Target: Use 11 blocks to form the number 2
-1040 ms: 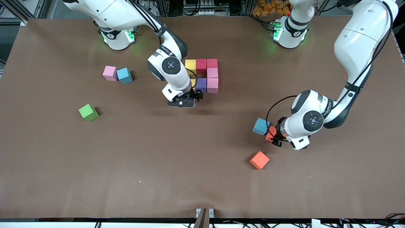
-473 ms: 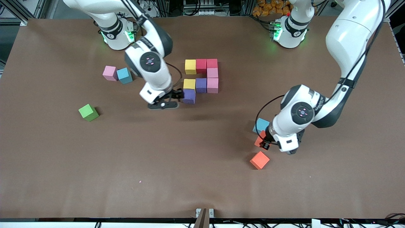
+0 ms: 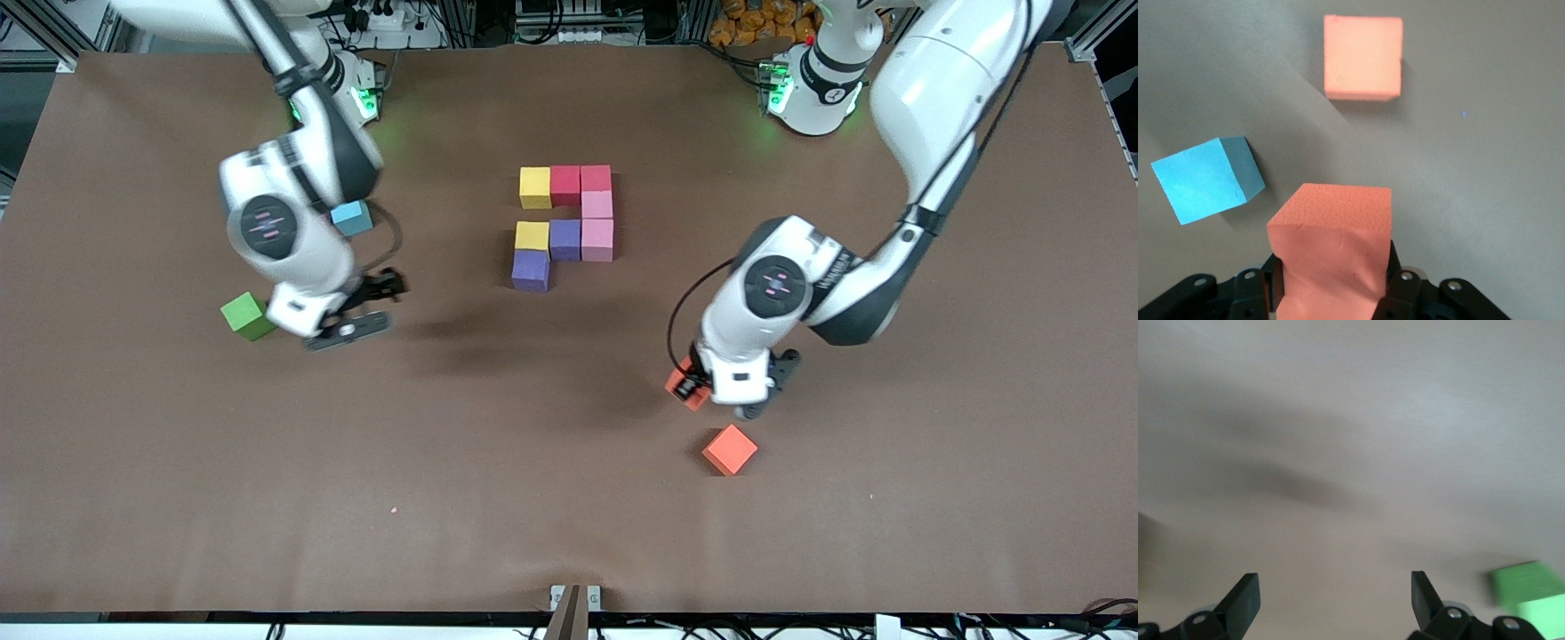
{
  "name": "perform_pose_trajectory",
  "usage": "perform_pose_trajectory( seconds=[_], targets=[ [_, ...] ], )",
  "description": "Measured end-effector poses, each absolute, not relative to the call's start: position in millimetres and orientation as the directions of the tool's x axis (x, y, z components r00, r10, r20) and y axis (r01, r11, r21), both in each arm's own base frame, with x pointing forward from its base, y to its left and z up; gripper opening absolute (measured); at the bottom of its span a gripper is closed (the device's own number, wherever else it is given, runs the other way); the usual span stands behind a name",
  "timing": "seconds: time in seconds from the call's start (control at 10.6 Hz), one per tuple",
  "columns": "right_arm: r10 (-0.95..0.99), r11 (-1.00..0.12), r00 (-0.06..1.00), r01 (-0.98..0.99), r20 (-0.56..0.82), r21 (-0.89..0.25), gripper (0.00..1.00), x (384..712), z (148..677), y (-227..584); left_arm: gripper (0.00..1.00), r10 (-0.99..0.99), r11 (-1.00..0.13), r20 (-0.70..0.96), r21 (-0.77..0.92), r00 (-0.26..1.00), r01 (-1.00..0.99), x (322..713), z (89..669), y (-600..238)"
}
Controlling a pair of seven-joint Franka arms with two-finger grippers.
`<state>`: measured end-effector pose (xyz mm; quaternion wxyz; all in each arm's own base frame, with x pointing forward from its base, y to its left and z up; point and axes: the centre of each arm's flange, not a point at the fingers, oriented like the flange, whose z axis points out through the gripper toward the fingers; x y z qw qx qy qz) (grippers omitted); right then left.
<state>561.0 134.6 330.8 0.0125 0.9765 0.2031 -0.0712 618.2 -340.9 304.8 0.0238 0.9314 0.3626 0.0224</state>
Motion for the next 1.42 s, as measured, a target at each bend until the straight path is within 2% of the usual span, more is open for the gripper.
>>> perform_pose_trajectory(
  seconds=[0.28, 0.66, 0.95, 1.42],
  targets=[
    [0.517, -0.856, 0.847, 0.515, -0.124, -0.050, 1.00, 565, 307, 26, 0.56, 0.517, -0.856, 0.052, 0.027, 0.854, 0.517, 593, 306, -384],
    [0.604, -0.797, 0.794, 0.604, -0.067, -0.020, 1.00, 564, 287, -51, 0.56, 0.251, -0.968, 0.072, 0.047, 0.965, 0.248, 573, 316, -439],
    [0.604, -0.797, 0.795, 0.604, -0.057, -0.032, 1.00, 560, 260, -100, 0.56, 0.120, -0.992, 0.064, 0.035, 0.991, 0.118, 559, 302, -464],
    [0.585, -0.811, 0.808, 0.581, -0.074, -0.074, 1.00, 552, 233, -112, 0.56, 0.032, -0.998, 0.069, 0.048, 0.997, 0.029, 563, 289, -496]
  ],
)
